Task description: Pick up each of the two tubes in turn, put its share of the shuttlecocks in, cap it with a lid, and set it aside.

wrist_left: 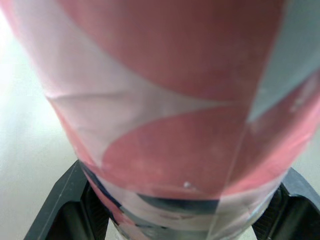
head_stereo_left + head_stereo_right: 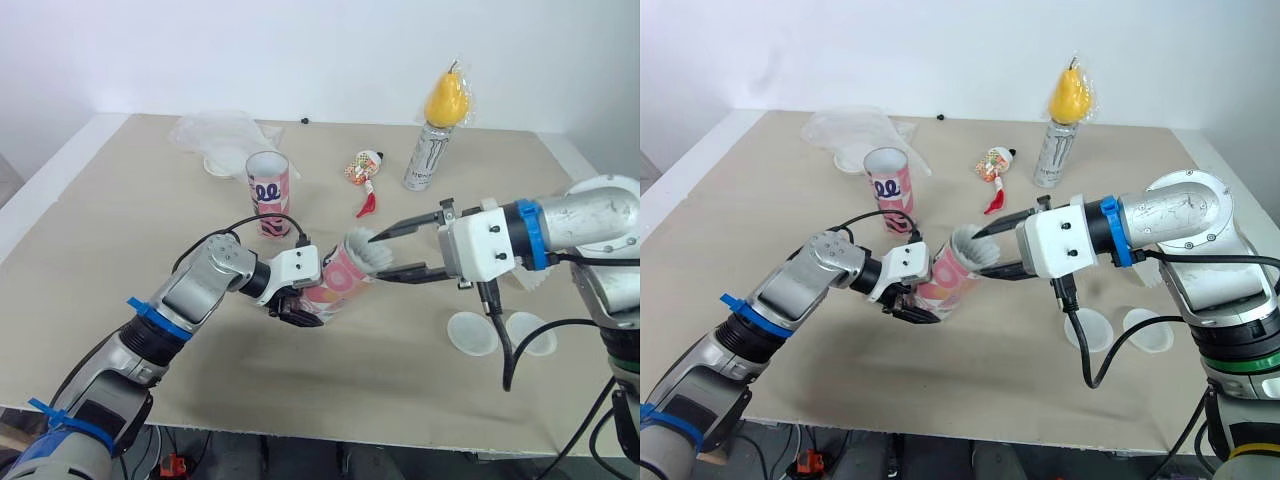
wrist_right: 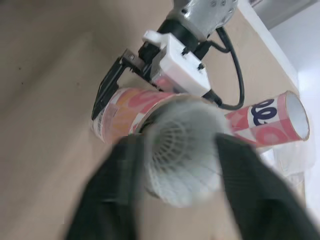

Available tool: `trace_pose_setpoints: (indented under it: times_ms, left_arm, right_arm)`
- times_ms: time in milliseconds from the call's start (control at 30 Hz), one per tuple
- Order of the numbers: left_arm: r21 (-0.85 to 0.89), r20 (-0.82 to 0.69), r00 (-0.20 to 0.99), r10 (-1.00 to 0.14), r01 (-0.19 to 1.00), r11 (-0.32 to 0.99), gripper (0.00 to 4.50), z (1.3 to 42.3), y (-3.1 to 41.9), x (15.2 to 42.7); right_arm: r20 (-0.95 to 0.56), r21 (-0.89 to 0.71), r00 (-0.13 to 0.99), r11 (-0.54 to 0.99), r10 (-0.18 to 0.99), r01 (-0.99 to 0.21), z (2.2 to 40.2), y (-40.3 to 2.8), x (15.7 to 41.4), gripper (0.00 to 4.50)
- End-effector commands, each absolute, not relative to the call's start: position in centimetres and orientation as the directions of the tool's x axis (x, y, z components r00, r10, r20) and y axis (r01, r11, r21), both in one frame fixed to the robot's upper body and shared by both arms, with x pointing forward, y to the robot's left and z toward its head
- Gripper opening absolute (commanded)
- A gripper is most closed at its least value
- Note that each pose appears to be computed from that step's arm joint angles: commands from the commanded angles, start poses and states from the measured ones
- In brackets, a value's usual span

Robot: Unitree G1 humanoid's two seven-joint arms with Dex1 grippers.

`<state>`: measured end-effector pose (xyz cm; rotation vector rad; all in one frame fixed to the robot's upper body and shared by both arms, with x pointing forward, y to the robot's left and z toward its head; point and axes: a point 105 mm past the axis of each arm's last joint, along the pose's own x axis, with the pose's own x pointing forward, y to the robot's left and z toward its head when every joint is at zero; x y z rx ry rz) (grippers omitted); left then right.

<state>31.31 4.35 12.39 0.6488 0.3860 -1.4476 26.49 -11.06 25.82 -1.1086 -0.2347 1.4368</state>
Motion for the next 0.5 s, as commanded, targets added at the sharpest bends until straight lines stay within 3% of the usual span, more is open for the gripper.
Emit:
trace_pose_setpoints:
  times_ms: [33,233,367,433,500]
  left_arm:
    - [0.191,-0.615,0.117,-0.780,0.982,-0.003,3.04,12.5,4.6,31.2]
    - [0.198,-0.630,0.120,-0.767,0.980,-0.010,3.04,12.4,4.9,31.5]
    - [0.208,-0.639,0.109,-0.762,0.978,-0.035,3.04,12.6,4.8,31.5]
    - [0.212,-0.644,0.103,-0.758,0.976,-0.048,3.04,12.7,4.7,31.5]
    - [0.214,-0.648,0.096,-0.755,0.975,-0.060,3.04,12.8,4.6,31.6]
  right_arm:
    - [-0.379,-0.737,0.217,-0.152,0.900,-0.658,28.8,-11.3,25.9,4.25]
    - [-0.245,-0.520,0.300,0.137,0.922,-0.843,31.4,-14.2,27.0,4.39]
    - [-0.277,-0.449,0.304,0.157,0.912,-0.880,30.9,-15.2,27.5,4.39]
    - [-0.286,-0.464,0.299,0.141,0.910,-0.874,30.7,-15.1,27.8,3.89]
    - [-0.339,-0.478,0.258,0.071,0.905,-0.876,30.1,-14.5,27.7,3.13]
